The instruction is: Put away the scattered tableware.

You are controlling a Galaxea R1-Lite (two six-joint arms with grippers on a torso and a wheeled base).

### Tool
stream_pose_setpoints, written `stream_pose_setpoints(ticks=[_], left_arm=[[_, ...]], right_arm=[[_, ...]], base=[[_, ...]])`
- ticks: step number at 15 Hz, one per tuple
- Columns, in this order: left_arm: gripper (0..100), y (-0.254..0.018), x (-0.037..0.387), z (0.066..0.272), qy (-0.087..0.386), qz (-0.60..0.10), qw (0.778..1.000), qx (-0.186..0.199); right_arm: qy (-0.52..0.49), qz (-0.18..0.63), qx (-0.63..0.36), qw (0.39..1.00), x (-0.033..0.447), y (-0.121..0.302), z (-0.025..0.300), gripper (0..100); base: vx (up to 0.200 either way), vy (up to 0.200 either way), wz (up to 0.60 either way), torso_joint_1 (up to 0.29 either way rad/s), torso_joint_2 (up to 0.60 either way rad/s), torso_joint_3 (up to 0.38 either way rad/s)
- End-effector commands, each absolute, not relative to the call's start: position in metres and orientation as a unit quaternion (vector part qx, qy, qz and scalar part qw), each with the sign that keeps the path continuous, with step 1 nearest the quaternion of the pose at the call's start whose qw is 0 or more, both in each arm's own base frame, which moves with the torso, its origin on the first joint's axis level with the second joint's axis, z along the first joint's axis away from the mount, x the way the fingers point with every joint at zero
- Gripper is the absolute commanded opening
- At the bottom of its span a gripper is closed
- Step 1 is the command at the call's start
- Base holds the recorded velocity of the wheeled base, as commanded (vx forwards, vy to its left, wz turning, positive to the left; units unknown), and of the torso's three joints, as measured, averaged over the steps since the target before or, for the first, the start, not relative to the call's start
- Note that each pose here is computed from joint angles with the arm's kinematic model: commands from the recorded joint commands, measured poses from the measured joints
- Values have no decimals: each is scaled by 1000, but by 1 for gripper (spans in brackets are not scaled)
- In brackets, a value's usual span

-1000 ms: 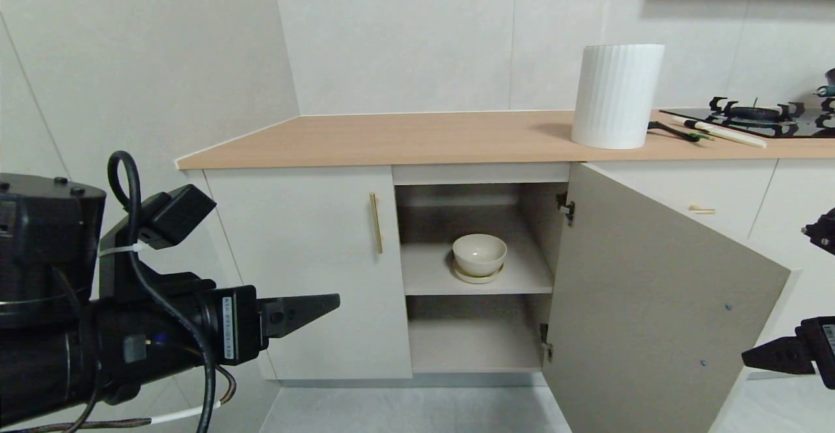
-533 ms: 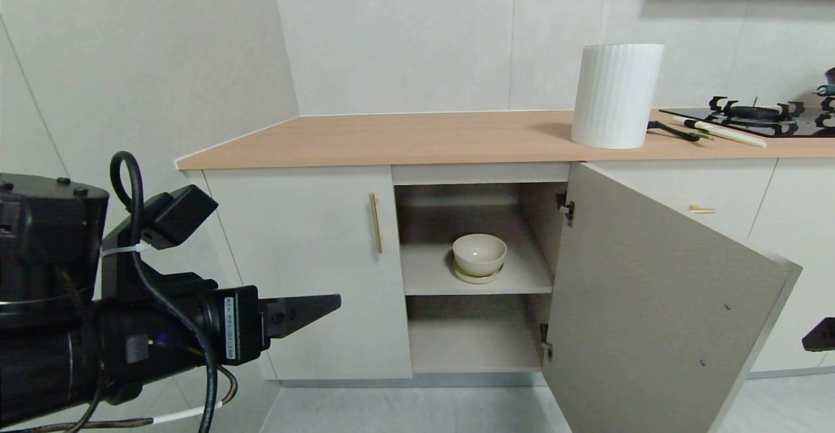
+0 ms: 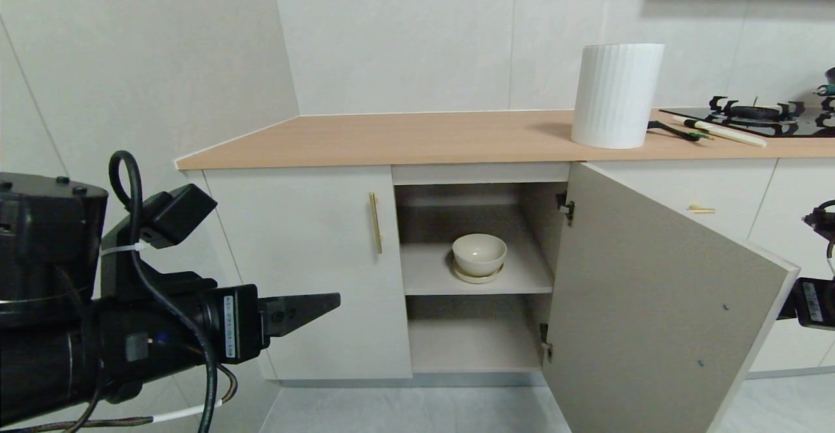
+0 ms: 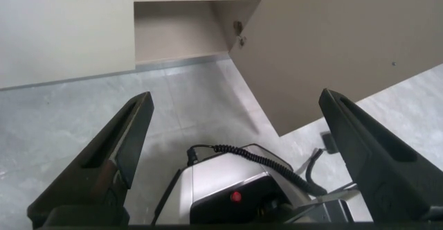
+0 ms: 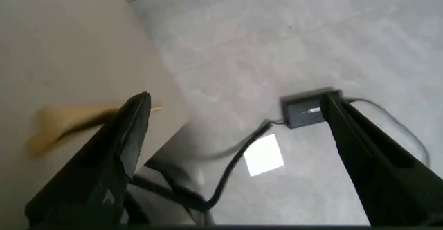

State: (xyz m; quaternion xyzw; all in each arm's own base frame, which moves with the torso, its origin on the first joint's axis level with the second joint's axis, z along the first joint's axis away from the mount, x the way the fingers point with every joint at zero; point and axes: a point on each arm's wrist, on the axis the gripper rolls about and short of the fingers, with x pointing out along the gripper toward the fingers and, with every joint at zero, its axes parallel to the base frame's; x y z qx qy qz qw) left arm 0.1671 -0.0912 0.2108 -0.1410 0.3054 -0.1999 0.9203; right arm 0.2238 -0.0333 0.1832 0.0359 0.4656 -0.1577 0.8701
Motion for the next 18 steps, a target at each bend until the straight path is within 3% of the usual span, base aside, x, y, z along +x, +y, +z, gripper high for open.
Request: stream_pose_setpoints(ticks=[1,6,10,11,12,14,18], left_arm=[[100,-91,167,211,306,-200,920,-141],[100,-91,167,211,306,-201,920,-141],[100,-91,166,212,303,-201,921,-142],[100,-91,166,212,303,-201,921,-142],[100,-91,166,212,303,-201,921,-142],[100,-91,166,213,301,-200,922,-142],[100,-91,167,212,301,-198,922,-142]], right_arm=[[478,-149,43,864,230,-33,175,100],[478,-87,72,871,233,-5,175,100],[493,8,58,868,246,58,164,100],[484,48,51,872,257,91,156,100],[484,48,51,872,257,91,156,100],[465,99,37,879,279,133,135,100],[441,114,45,889,311,158,121,100]], base=[[0,0,0,0,0,0],[0,0,0,0,0,0],[0,0,0,0,0,0],[0,0,0,0,0,0],[0,0,0,0,0,0],[0,0,0,0,0,0],[0,0,0,0,0,0]])
